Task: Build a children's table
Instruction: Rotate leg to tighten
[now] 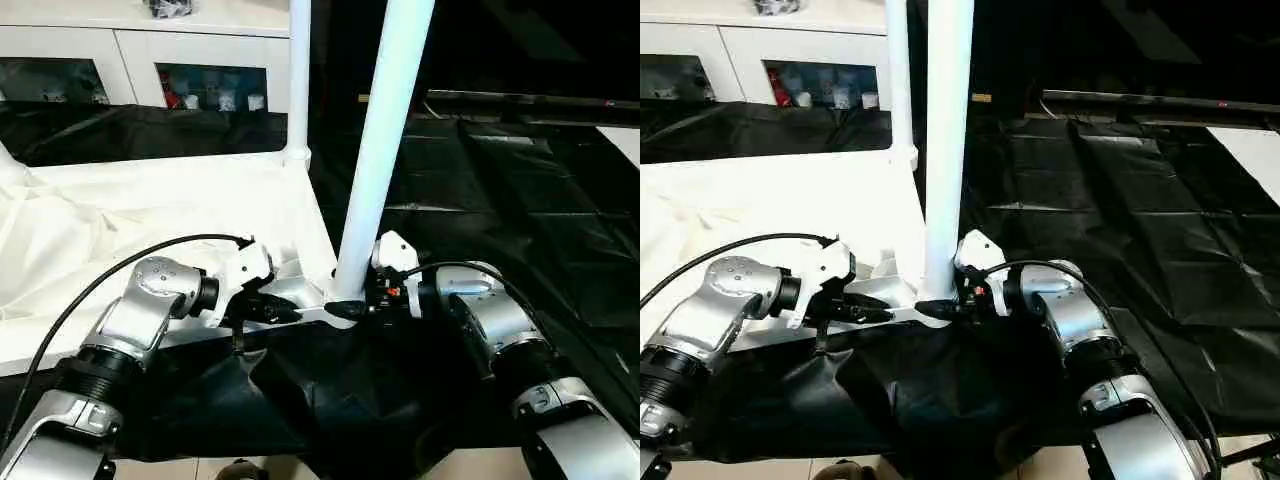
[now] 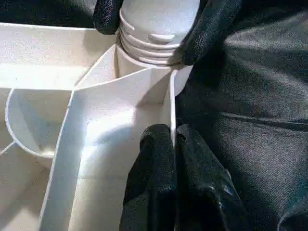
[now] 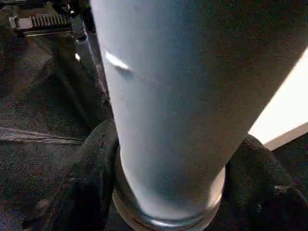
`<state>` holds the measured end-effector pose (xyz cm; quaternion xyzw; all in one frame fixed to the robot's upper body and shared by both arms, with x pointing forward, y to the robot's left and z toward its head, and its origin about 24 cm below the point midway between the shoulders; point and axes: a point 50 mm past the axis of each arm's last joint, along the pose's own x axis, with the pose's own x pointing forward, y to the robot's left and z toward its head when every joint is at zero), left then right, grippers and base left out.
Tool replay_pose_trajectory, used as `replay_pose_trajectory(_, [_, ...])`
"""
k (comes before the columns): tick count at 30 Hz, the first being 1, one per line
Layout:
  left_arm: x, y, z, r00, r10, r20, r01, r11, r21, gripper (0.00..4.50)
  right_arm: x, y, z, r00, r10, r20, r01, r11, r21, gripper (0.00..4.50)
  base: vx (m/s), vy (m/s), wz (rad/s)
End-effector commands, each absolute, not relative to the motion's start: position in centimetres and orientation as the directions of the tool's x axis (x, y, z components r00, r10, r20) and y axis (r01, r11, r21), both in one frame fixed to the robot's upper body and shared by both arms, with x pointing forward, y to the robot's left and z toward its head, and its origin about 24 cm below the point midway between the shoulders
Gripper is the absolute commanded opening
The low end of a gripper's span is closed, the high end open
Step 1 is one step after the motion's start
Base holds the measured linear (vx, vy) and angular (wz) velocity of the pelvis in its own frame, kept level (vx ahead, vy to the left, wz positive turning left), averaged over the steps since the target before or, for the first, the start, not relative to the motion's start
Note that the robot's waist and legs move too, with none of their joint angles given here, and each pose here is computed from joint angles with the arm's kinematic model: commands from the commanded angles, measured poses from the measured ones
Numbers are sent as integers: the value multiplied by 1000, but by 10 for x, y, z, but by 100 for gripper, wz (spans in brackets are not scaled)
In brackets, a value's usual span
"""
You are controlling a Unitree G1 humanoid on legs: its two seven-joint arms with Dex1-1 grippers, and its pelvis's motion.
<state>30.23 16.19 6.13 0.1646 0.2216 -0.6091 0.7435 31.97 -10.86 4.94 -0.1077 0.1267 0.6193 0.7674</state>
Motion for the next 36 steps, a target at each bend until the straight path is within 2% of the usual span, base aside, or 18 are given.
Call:
replay_pose_trajectory(1, [300, 158, 59, 146, -842, -519, 980, 197, -43, 0, 318, -107, 49, 184, 930, -317, -980, 198, 13, 270, 0, 0, 0])
replay_pose_trajectory(3, [305, 154, 57, 196, -836, -513, 970, 241, -22, 0, 319, -104, 46, 227, 922, -313, -969, 247, 23, 270, 0, 0, 0])
replay_pose_trajectory(5, [314, 146, 55, 284, -815, -505, 946, 325, 8, 0, 326, -99, 41, 353, 879, -321, -928, 373, 3, 270, 0, 0, 0])
replay_pose_trajectory(6, [314, 146, 55, 284, -815, -505, 946, 325, 8, 0, 326, -99, 41, 353, 879, -321, -928, 373, 3, 270, 0, 0, 0])
replay_pose_trajectory(8, [327, 130, 53, 398, -777, -488, 900, 434, 42, 0, 334, -90, 34, 515, 799, -311, -842, 539, -8, 270, 0, 0, 0])
replay_pose_trajectory(10, [336, 116, 54, 466, -749, -471, 864, 500, 60, 0, 337, -80, 30, 592, 745, -306, -782, 623, 4, 269, 0, 0, 0])
replay_pose_trajectory(15, [344, 89, 59, 524, -733, -433, 830, 554, 67, 0, 338, -58, 24, 696, 647, -313, -670, 742, 44, 269, 0, 0, 0])
replay_pose_trajectory(19, [343, 81, 59, 509, -751, -421, 842, 535, 65, 0, 337, -48, 25, 695, 657, -294, -669, 740, 71, 269, 0, 0, 0])
replay_pose_trajectory(21, [342, 80, 59, 503, -755, -421, 847, 528, 65, 0, 337, -46, 26, 692, 665, -282, -672, 736, 86, 339, 0, 0, 0])
replay_pose_trajectory(23, [339, 84, 58, 476, -776, -414, 867, 494, 70, 0, 338, -49, 29, 687, 674, -271, -680, 728, 84, 342, 0, 0, 0])
replay_pose_trajectory(26, [331, 94, 56, 421, -804, -420, 898, 435, 68, 0, 341, -60, 34, 674, 688, -267, -711, 703, 18, 382, 0, 0, 0])
replay_pose_trajectory(28, [329, 96, 55, 407, -809, -425, 904, 423, 61, 0, 342, -62, 36, 667, 696, -266, -721, 693, 5, 382, 0, 0, 0])
replay_pose_trajectory(36, [312, 116, 57, 257, -867, -427, 961, 275, 21, 0, 330, -87, 43, 446, 848, -287, -887, 461, -16, 382, 0, 0, 0])
